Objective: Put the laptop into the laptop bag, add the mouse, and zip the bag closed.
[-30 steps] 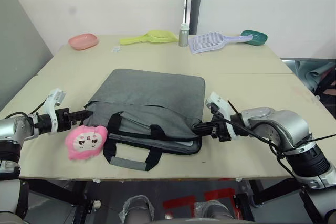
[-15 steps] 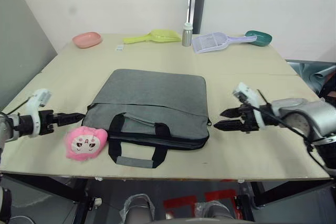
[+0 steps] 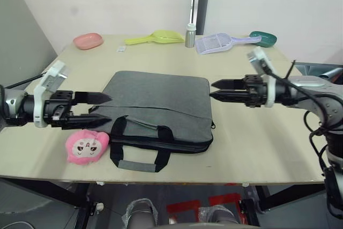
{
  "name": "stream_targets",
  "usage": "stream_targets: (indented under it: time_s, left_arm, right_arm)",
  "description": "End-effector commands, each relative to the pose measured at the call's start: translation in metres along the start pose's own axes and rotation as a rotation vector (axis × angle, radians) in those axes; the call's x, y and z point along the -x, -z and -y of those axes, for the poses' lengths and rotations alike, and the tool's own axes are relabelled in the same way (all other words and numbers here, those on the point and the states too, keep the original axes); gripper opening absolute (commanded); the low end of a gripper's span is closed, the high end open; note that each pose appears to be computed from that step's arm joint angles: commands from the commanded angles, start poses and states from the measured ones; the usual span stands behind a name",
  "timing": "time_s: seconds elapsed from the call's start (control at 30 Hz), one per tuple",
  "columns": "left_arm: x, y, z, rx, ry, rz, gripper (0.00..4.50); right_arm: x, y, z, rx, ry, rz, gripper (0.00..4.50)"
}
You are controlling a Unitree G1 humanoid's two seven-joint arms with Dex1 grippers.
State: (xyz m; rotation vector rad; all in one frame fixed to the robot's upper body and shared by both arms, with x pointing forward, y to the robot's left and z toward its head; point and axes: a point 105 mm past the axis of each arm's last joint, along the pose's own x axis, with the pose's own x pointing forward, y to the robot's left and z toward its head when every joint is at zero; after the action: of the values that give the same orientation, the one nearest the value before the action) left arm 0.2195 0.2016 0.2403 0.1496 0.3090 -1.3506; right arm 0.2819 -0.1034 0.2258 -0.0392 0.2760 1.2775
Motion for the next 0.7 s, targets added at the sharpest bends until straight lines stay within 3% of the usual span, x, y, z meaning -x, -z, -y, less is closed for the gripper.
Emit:
stream_targets:
  time_s: [0.03,0.13,0.4,0.57,0.7]
  left_arm:
    - [-0.005,-0.004,0.014,-0.074,0.043,-0.04,4.5]
    - [-0.003,0.0,0.018,-0.087,0.058,-0.059,4.5]
    - [0.003,0.01,0.02,-0.058,0.016,-0.053,4.5]
    - [0.026,0.024,0.014,-0.014,-0.104,-0.075,4.5]
    - [0.062,0.045,0.005,0.085,-0.281,-0.083,4.5]
  right_arm:
    - [-0.021,0.007,0.002,0.041,0.029,-0.041,0.9]
    - [-0.044,0.024,0.005,0.035,0.033,-0.109,0.02]
    - [-0.082,0.084,0.021,0.125,0.061,-0.409,0.02]
    - [-0.082,0.118,0.027,0.208,0.041,-0.598,0.02]
    - [-0.085,0.135,0.025,0.311,-0.024,-0.705,0.02]
